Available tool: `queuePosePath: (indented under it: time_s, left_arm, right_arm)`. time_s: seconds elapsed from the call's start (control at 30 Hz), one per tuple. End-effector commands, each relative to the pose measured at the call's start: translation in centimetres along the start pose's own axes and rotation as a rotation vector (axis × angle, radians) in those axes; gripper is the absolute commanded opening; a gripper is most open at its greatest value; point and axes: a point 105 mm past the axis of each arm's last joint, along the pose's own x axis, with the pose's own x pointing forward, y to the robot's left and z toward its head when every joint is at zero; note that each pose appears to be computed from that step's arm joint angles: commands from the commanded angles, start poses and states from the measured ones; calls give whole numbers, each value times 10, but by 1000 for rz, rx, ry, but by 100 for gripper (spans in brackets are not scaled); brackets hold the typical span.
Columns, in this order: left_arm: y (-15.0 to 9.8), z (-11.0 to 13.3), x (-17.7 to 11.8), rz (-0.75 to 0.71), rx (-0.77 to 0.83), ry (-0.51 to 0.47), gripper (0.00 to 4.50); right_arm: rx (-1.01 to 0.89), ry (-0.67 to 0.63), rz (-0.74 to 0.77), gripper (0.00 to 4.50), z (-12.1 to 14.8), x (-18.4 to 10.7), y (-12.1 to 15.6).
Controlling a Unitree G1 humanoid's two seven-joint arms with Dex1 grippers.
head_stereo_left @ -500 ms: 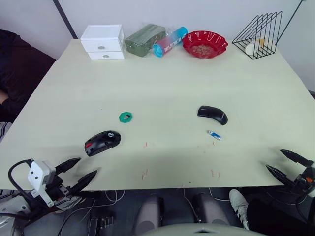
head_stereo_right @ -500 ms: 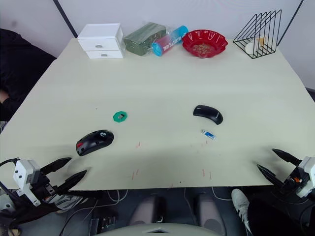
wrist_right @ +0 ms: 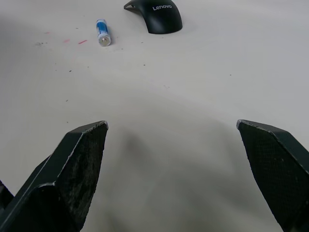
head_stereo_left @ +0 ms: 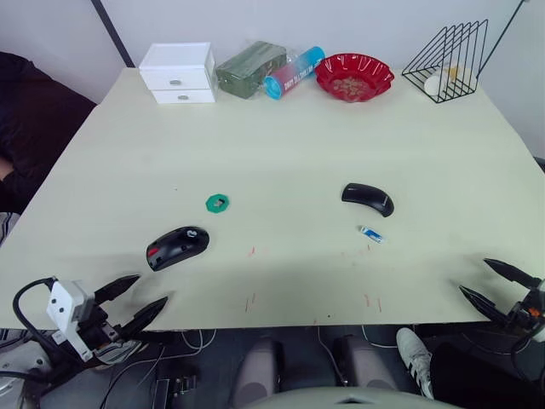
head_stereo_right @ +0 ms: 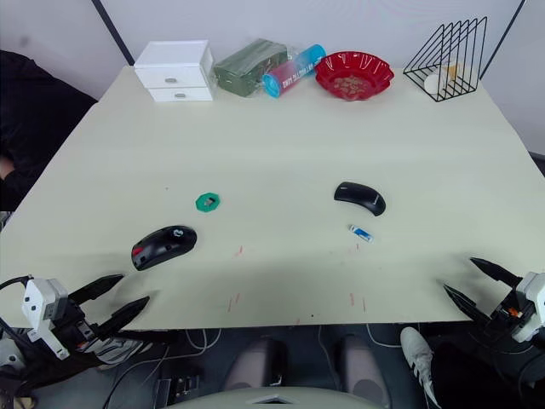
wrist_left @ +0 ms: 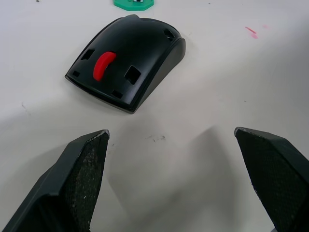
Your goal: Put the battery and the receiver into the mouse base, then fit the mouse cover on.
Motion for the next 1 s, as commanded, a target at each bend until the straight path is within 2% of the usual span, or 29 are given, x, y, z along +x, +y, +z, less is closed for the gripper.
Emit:
queuePosePath:
  time_s: [0.03, 0.53, 0.67, 0.9, 1.0]
  left_arm:
    - [2, 6, -4, 5, 20, -11, 442]
    - [4, 11, -1, -3, 24, -21, 442]
    - [8, 19, -2, -7, 30, -42, 442]
    - [22, 47, 3, -56, 61, -79, 442]
    - [30, 62, 11, -120, 116, -64, 442]
  right_arm:
    - [-27, -31, -27, 450, 8, -5, -6]
    - [-27, -42, -23, 450, 9, -1, -3]
    - [-31, -72, -1, 450, 16, 2, 0]
    - [-29, -155, 119, 450, 43, 20, 13]
    - [-28, -187, 264, 450, 62, 34, 32]
